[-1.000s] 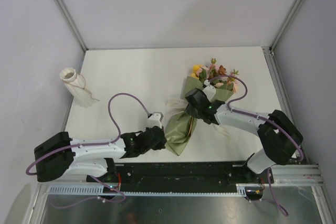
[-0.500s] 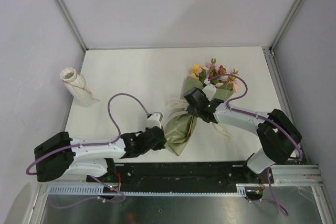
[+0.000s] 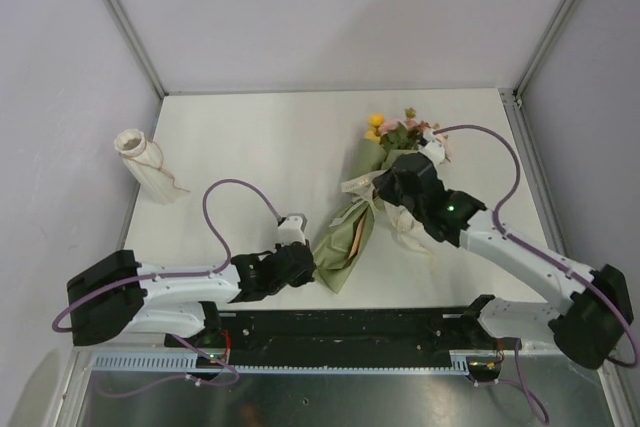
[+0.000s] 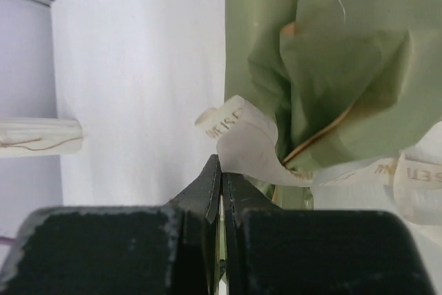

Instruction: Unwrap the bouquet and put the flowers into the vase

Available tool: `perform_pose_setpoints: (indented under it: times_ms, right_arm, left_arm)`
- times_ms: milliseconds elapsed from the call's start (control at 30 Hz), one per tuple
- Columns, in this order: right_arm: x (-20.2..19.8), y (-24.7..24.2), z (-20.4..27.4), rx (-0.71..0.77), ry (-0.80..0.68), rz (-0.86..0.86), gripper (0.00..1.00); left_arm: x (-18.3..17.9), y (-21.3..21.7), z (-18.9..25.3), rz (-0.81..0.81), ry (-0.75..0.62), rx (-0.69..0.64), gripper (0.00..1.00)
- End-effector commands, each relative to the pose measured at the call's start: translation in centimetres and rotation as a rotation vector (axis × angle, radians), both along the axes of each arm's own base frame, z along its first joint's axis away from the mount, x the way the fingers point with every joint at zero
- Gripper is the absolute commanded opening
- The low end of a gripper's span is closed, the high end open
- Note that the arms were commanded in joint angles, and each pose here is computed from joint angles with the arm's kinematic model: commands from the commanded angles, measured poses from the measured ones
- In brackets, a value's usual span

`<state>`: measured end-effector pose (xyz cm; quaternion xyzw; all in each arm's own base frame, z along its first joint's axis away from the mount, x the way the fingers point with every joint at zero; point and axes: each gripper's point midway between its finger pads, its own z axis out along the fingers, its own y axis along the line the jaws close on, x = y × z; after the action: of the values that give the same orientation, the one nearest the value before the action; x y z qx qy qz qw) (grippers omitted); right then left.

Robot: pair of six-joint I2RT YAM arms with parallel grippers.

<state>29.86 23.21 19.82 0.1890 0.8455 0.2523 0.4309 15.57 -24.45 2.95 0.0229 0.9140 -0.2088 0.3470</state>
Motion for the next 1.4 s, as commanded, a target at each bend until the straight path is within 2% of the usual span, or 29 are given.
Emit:
perform_pose_setpoints:
  times_ms: [0,133,267,433,667,933,1200,1367]
  right_arm:
    - [0.4,-2.4,5.8,0.060,-0.163,-0.049,0.00]
    - [-0.7,-2.7,5.0,0.056,-0.165,0.007,0.00]
    - [-2.3,-1.0,0.8,0.073,-0.086,0.122,0.00]
    - [-2.9,-0.1,-1.9,0.078,-0.035,0.203,0.09]
    - [-2.5,0.6,-0.1,0.138,-0.078,0.343,0.05]
    - [0.3,3.4,4.1,0.138,-0.276,0.530,0.09]
    - [3.0,8.4,2.8,0.121,-0.294,0.678,0.07]
    - [5.1,9.9,2.9,0.107,-0.261,0.640,0.01]
  left_arm:
    - [0.4,0.4,0.0,0.041,-0.013,0.021,0.00]
    - [0.5,0.4,0.1,0.047,-0.015,0.018,0.00]
    - [0.6,0.2,0.3,0.048,-0.017,0.016,0.00]
    - [0.6,0.2,0.0,0.056,-0.008,0.022,0.00]
    - [0.6,1.1,-0.2,0.104,-0.002,0.017,0.00]
    - [1.0,2.0,0.2,0.160,-0.026,0.006,0.00]
    - [1.2,3.4,0.2,0.223,-0.042,0.010,0.00]
    - [1.3,3.8,0.3,0.248,-0.052,-0.002,0.00]
